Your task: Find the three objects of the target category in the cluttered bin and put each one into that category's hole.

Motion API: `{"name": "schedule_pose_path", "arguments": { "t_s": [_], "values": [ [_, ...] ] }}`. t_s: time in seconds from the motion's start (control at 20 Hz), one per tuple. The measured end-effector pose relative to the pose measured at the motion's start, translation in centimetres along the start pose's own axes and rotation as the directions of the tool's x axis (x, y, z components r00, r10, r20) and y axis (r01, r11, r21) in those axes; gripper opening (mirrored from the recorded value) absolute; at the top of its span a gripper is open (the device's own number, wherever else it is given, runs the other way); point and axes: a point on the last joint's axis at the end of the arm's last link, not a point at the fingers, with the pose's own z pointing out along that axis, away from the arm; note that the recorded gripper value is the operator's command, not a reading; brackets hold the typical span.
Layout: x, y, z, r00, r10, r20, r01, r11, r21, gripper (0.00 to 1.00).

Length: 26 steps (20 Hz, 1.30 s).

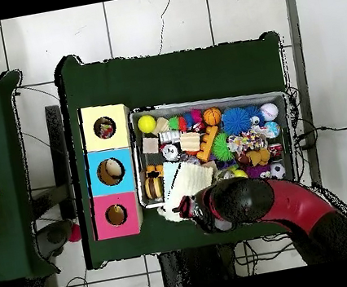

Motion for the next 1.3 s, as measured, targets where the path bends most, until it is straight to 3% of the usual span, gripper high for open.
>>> {"name": "schedule_pose_path", "arguments": {
  "t_s": [0.15, 0.35, 0.4, 0.45, 0.6, 0.65, 0.7, 0.9, 0.95, 1.3],
  "values": [
    [-0.2, -0.2, 0.5, 0.9985, -0.049, 0.024, 0.047, 0.9975, 0.053, 1.00],
    [-1.0, -0.7, 0.7, 0.9888, -0.139, 0.053, 0.130, 0.9805, 0.147, 1.00],
    [-1.3, -0.9, 0.7, 0.9839, -0.168, 0.062, 0.155, 0.9722, 0.176, 1.00],
    [-1.8, -1.4, 0.5, 0.9739, -0.214, 0.075, 0.193, 0.9551, 0.225, 1.00],
    [-2.5, -2.1, 0.1, 0.9602, -0.264, 0.090, 0.230, 0.9313, 0.283, 1.00],
    [-2.9, -2.4, -0.1, 0.9535, -0.285, 0.096, 0.244, 0.9196, 0.308, 1.00],
    [-3.4, -2.8, -0.5, 0.9438, -0.313, 0.106, 0.261, 0.9023, 0.343, 1.00],
    [-4.6, -3.5, -1.4, 0.9284, -0.350, 0.126, 0.277, 0.8769, 0.393, 1.00],
    [-5.3, -3.8, -1.8, 0.9199, -0.368, 0.136, 0.284, 0.8642, 0.415, 1.00],
    [-7.5, -3.9, -3.7, 0.8968, -0.411, 0.164, 0.295, 0.8316, 0.471, 1.00]
  ]
}}
